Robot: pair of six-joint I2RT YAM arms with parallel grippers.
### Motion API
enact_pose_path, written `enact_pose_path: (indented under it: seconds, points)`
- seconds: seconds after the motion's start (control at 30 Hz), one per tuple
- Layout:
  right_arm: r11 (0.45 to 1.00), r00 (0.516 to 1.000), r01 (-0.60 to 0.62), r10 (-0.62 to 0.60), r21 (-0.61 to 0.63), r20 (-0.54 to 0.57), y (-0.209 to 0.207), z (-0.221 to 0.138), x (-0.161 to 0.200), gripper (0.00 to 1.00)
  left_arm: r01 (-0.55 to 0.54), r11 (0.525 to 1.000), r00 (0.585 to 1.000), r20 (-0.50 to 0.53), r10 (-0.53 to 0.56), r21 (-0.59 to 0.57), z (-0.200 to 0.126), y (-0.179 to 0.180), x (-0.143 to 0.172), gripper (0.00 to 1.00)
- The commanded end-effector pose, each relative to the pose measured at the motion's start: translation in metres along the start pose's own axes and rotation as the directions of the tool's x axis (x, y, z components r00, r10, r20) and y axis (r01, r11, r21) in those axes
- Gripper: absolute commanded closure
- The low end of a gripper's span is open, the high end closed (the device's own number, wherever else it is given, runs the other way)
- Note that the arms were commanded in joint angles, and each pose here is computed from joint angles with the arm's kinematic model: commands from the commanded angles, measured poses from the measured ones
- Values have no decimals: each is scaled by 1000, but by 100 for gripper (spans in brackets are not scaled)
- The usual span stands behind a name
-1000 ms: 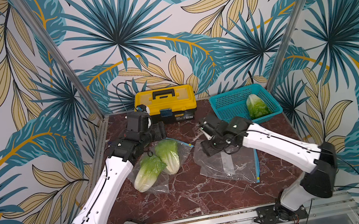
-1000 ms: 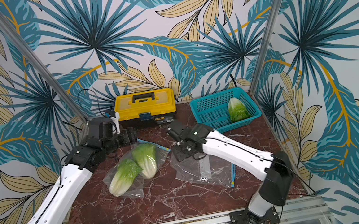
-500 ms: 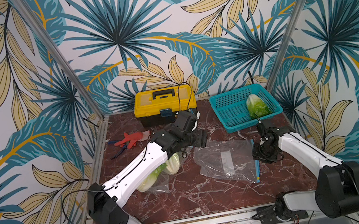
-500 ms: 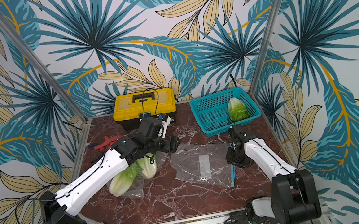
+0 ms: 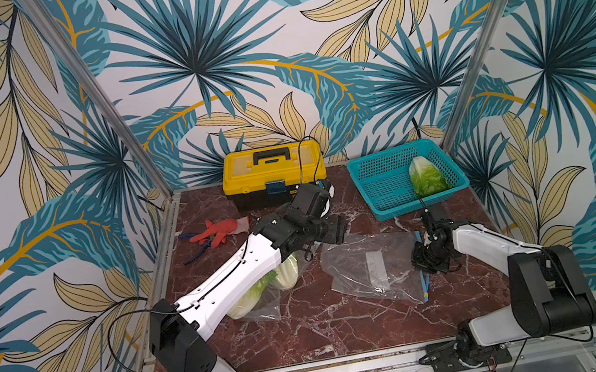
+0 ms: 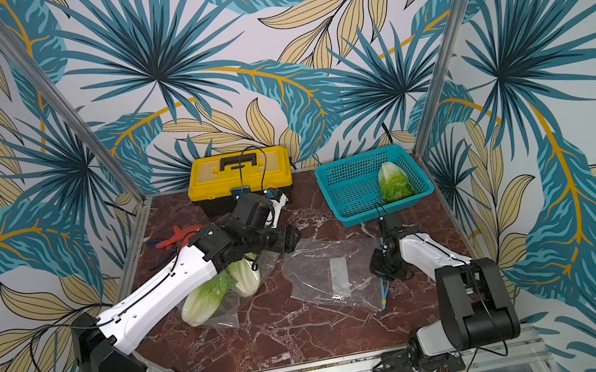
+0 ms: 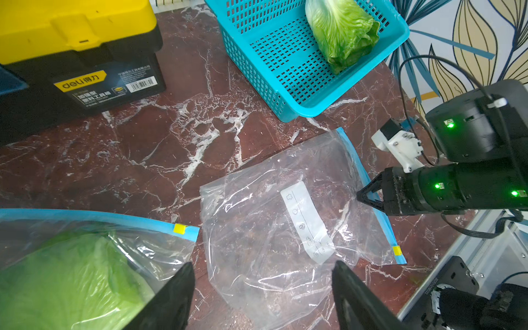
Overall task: Put the chinese cabbages into a zipper bag and zip it
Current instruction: Pick up the zipper food storage bag at the center of the board.
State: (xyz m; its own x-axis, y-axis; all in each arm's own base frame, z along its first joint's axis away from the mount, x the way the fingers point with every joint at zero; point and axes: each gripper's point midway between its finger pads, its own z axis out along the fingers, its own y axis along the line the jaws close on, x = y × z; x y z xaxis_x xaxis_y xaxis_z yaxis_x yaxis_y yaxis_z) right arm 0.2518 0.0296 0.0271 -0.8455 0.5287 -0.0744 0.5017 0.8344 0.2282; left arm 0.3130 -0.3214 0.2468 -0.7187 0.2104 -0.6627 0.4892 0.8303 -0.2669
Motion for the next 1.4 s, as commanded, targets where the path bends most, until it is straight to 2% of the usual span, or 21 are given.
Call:
enact_pose_path:
  seconds: [0.0, 0.13, 0.2, 0.33, 0.47, 0.53, 0.57, 0.63, 0.73, 0.8, 0.97, 1.07, 1.23, 1.37]
  points:
    - [991, 998, 32, -25, -132, 60, 26, -33, -1, 99, -6, 1000, 1000, 23, 6, 18, -6, -7, -9, 25]
    - [964, 994, 68, -44, -258, 99, 57, -88, 14, 100, -63, 998, 997, 35, 63, 20, -10, -16, -9, 26]
    - [939, 986, 130, -89, -318, 141, 83, -124, 23, 100, -115, 993, 993, 43, 113, 35, -15, -29, -9, 26]
    - [896, 957, 242, -157, -373, 244, 126, -194, 25, 100, -118, 989, 991, 75, 112, 87, -36, -49, -19, 27]
    - [842, 935, 240, -68, -482, 347, 164, -253, 3, 100, -94, 984, 987, 142, 72, 155, -68, -66, -39, 28]
    - [811, 928, 219, 0, -543, 374, 182, -272, -8, 100, -87, 977, 987, 153, 57, 196, -77, -78, -43, 23]
    - [798, 923, 205, 34, -566, 382, 189, -278, -12, 100, -87, 974, 987, 150, 56, 211, -77, -85, -42, 16]
    - [786, 912, 190, 81, -588, 402, 201, -283, -17, 100, -98, 967, 988, 137, 66, 237, -73, -99, -39, 9]
    - [799, 893, 160, 134, -580, 430, 211, -274, -22, 100, -69, 954, 995, 91, 44, 293, -62, -114, -36, 8]
    - [796, 892, 138, 159, -589, 423, 217, -266, -21, 100, -62, 952, 997, 63, 45, 300, -51, -117, -32, 13]
    - [800, 903, 86, 188, -594, 385, 220, -245, -16, 100, -72, 977, 997, 44, 64, 203, -30, -98, -20, 26]
    - [793, 913, 77, 188, -604, 363, 223, -241, -11, 100, -81, 989, 996, 56, 74, 121, -23, -82, -18, 26]
    - [785, 923, 66, 187, -616, 336, 228, -240, -6, 100, -93, 994, 993, 79, 89, 49, -16, -71, -23, 28]
    - [794, 922, 64, 185, -605, 339, 226, -237, -5, 100, -109, 991, 989, 104, 101, 73, -26, -75, -30, 28]
